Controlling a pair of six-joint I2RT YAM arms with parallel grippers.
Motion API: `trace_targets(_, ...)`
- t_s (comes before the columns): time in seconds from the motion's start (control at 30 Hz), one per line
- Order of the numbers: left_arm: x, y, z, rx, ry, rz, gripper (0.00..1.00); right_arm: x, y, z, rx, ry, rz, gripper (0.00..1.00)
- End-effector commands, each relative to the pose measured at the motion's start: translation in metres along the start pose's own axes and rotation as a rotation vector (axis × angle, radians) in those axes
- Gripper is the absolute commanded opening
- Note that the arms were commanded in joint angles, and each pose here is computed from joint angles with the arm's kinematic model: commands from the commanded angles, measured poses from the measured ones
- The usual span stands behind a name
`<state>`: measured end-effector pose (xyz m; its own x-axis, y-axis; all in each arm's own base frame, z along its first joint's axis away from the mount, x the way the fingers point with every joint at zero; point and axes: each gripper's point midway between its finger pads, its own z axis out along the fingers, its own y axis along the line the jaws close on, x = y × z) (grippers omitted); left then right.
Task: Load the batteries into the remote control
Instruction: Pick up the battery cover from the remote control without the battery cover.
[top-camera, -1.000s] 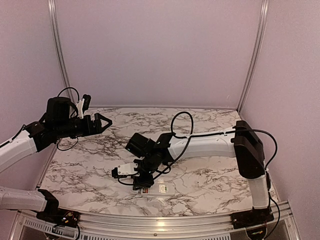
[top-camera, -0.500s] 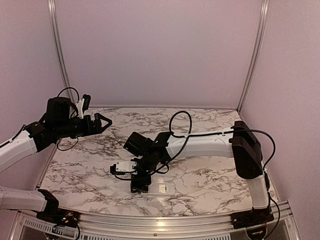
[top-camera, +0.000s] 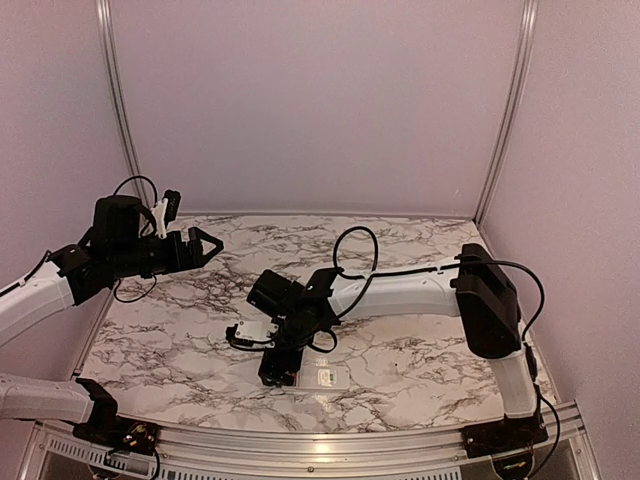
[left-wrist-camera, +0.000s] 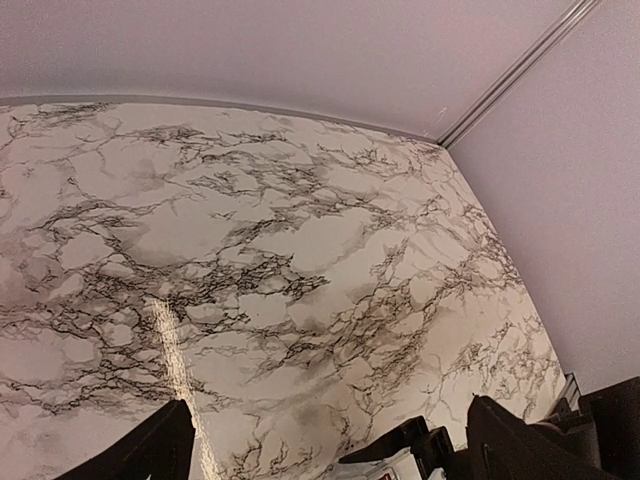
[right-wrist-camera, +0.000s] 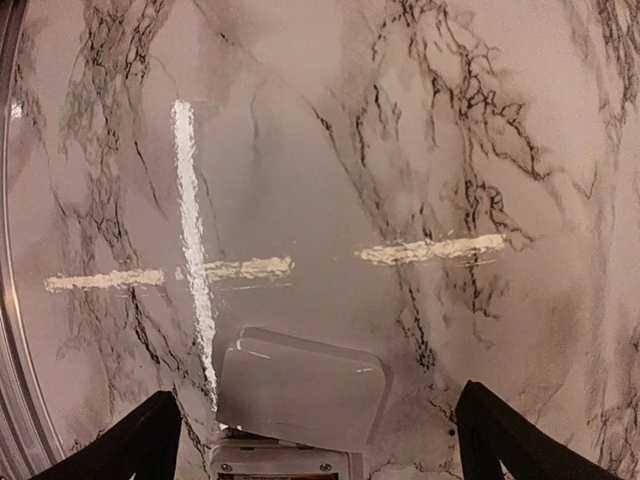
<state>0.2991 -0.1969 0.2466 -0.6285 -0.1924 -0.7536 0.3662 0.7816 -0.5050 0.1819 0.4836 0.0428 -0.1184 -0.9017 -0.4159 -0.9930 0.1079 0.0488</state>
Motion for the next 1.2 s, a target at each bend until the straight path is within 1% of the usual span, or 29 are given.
trace_targets(0.0, -0.005, 0.001, -0.005, -0.003, -0.034, 0.002, 0.99, -0.005, -0.005, 0.008, 0.046, -0.004, 0.055, 0.92)
trace_targets(0.1, -0.006, 0.001, -0.006, -0.002, -0.037, 0.003, 0.99, -0.003, -0.003, 0.013, 0.048, 0.016, 0.068, 0.88)
trace_targets(0.3, -0.004, 0.004, -0.004, -0.013, -0.037, -0.004, 0.99, -0.002, -0.001, 0.019, 0.039, 0.016, 0.091, 0.87)
trace_targets(0.5, -0.005, 0.006, -0.006, -0.024, -0.043, -0.006, 0.99, -0.002, 0.000, 0.025, 0.037, 0.021, 0.090, 0.78)
trace_targets(0.7, -0.006, 0.008, -0.007, -0.040, -0.051, 0.001, 0.99, 0.000, 0.002, 0.028, 0.072, 0.050, 0.071, 0.76)
trace_targets(0.87, -0.006, 0.010, -0.007, -0.047, -0.051, 0.004, 0.99, 0.004, 0.007, 0.032, 0.086, 0.073, 0.069, 0.70)
trace_targets(1.03, -0.009, 0.009, -0.008, -0.050, -0.057, 0.010, 0.99, 0.007, 0.004, 0.028, 0.111, 0.089, 0.088, 0.73)
trace_targets(1.17, -0.009, 0.008, -0.008, -0.048, -0.058, 0.011, 0.99, 0.010, 0.004, 0.025, 0.114, 0.104, 0.104, 0.70)
